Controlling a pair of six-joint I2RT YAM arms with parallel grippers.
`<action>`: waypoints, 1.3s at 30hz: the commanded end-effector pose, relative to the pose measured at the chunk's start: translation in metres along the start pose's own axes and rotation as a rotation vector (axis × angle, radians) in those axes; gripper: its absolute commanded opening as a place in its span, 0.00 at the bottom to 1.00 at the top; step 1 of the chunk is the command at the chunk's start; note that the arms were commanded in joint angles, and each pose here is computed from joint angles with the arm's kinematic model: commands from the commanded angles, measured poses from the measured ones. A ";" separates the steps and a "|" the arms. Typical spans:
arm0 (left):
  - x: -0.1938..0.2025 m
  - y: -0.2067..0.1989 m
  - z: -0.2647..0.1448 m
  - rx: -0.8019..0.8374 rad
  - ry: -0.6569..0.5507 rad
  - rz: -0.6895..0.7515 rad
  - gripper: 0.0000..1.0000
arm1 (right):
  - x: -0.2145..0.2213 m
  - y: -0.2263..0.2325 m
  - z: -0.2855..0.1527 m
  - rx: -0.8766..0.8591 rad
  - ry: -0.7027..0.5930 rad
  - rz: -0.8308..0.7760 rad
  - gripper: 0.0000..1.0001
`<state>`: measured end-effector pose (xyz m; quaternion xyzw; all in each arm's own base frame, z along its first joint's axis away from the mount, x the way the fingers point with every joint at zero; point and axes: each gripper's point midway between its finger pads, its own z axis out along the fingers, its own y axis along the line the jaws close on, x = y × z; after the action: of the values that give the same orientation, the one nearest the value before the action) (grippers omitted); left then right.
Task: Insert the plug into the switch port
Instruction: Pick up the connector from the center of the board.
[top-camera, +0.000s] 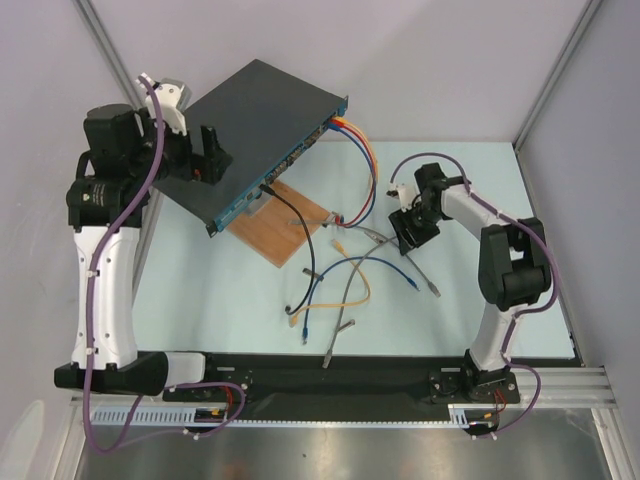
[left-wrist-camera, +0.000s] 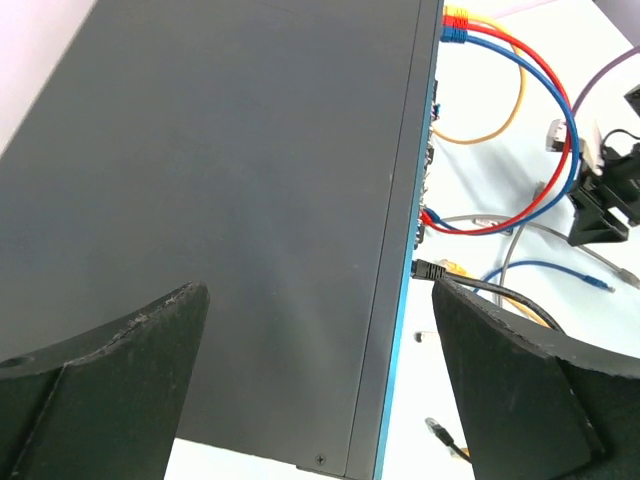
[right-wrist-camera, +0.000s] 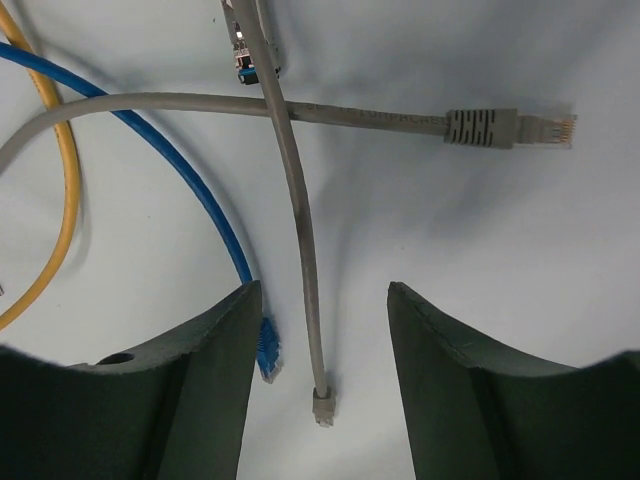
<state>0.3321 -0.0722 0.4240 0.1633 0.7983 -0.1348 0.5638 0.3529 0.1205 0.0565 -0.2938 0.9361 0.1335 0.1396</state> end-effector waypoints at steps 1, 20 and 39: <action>-0.004 -0.009 0.003 0.046 -0.024 0.009 1.00 | -0.006 0.007 0.010 -0.043 -0.016 -0.013 0.58; -0.023 -0.034 0.002 0.165 -0.094 0.114 1.00 | 0.024 -0.012 -0.111 -0.017 -0.132 -0.163 0.00; -0.018 -0.129 0.005 0.535 -0.246 0.323 1.00 | 0.001 0.029 -0.344 0.428 -0.716 -0.489 0.00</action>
<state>0.3048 -0.1816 0.4164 0.3727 0.6907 -0.2549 0.5648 0.2793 0.0157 0.3280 -0.4044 0.7889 0.0049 0.4626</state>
